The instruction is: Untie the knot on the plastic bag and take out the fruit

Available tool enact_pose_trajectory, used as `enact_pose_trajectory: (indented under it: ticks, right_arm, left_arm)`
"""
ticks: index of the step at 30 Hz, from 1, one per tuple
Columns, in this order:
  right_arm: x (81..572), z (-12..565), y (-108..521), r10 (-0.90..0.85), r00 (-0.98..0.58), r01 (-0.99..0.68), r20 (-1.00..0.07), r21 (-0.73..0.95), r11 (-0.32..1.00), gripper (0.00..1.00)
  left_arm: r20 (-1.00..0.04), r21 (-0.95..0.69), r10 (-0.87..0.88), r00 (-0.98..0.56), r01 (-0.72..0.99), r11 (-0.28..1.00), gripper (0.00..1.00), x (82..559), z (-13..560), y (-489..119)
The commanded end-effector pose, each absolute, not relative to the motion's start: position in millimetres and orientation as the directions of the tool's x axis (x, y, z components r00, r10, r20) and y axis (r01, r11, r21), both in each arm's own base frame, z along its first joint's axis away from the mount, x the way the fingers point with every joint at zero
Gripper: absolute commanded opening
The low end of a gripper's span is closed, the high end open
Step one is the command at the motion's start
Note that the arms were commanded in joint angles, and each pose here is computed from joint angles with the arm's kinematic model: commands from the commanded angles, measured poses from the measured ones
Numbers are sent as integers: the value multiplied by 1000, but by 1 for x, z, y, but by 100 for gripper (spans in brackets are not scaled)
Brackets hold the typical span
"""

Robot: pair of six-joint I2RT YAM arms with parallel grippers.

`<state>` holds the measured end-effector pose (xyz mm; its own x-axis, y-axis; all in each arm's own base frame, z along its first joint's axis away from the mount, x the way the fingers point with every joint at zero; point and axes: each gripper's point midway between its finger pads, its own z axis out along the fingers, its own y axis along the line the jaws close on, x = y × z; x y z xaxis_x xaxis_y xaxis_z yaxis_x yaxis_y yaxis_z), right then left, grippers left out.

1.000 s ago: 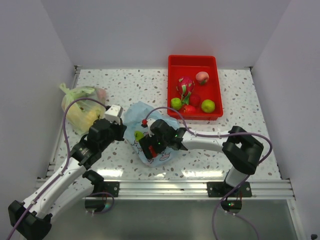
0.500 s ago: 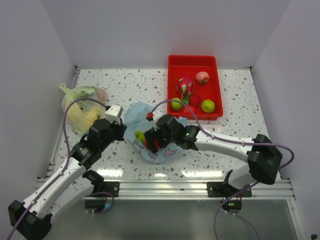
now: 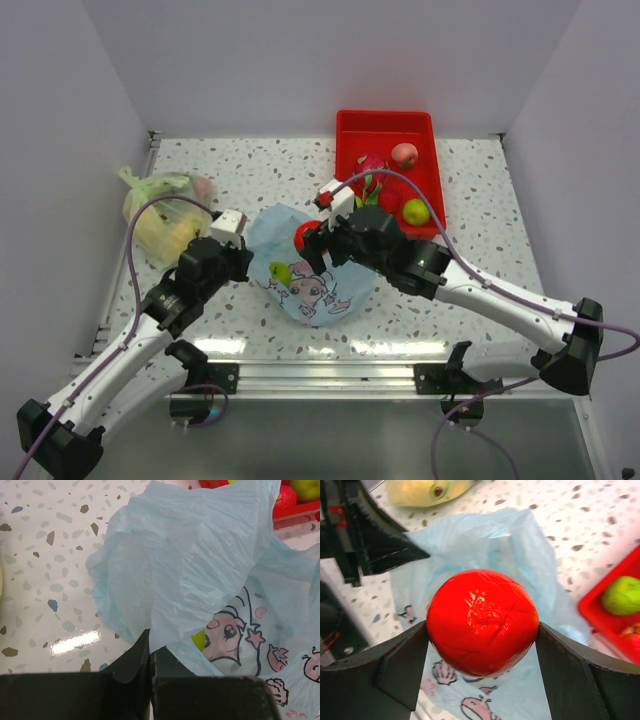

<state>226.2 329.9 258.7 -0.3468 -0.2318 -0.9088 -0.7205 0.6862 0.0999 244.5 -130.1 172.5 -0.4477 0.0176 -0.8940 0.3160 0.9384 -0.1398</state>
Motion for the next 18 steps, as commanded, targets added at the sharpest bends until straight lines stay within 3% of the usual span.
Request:
enact_pose_trajectory:
  ticks: [1,10,18]
  right_arm:
    - [263,299,292,-192,-239,-601,-952,-11,799,66]
    - [375,298,153,-9,-271,-146,-963,32,989,73]
    - [457,236,86,130,-363,70,-923,112,991,78]
  left_arm:
    - [-914,-133,10,-406,323,937,0,251,182,-131]
    - [-916,-134,7,-402,322,937,0,251,183,-130]
    - [-917,-134,5,-398,320,938,0,250,184,-129]
